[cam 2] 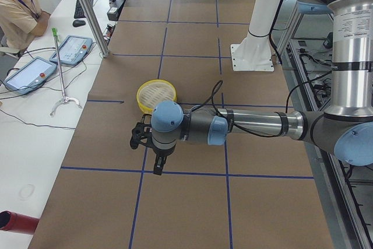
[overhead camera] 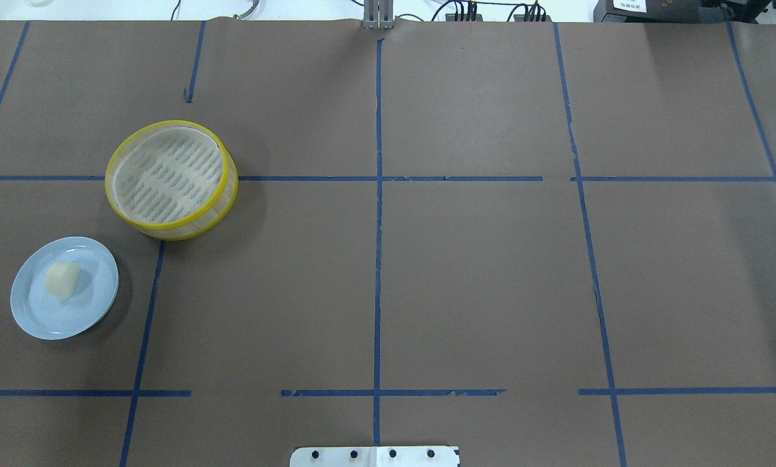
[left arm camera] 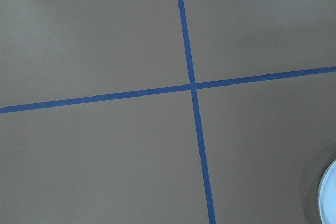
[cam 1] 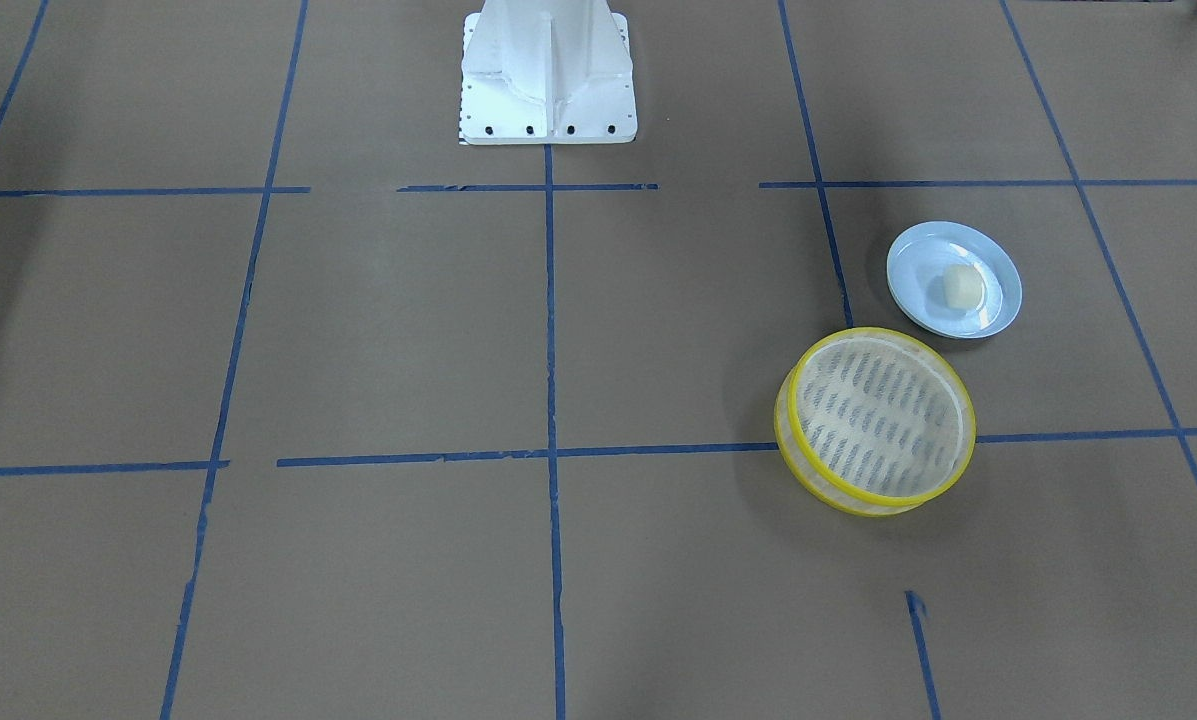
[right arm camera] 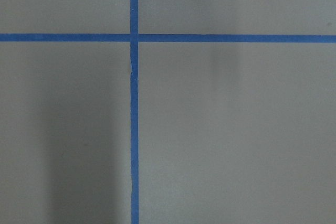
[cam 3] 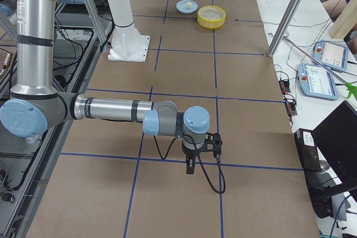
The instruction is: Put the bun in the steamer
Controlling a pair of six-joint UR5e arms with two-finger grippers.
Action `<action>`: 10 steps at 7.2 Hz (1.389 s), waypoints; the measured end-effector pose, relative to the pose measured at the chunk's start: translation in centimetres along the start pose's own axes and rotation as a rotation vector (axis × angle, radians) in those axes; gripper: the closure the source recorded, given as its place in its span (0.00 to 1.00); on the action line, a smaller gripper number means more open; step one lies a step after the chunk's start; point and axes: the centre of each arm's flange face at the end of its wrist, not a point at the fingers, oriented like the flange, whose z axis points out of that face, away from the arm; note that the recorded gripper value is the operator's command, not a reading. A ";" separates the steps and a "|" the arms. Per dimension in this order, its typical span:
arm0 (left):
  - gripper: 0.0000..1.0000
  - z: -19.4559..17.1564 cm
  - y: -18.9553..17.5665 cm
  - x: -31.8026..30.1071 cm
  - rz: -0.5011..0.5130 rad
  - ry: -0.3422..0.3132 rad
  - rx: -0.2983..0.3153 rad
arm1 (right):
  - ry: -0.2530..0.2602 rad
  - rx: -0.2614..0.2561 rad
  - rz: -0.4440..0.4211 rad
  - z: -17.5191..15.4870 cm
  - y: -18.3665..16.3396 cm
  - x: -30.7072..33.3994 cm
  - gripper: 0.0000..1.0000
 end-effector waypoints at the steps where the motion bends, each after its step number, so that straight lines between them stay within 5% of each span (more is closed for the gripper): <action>1: 0.00 2.5 -1.3 3.8 -0.003 0.035 0.001 | 0.000 0.000 0.000 0.0 0.0 0.0 0.00; 3: 0.00 7.5 -2.0 12.6 -0.057 0.062 -0.003 | 0.000 0.000 0.000 0.0 0.0 0.0 0.00; 5: 0.01 12.4 -0.7 21.0 -0.090 0.016 -0.028 | 0.000 0.001 -0.001 0.0 0.0 0.0 0.00; 10: 0.11 20.8 3.8 27.4 -0.133 -0.058 -0.134 | 0.000 0.000 0.000 0.0 0.0 0.0 0.00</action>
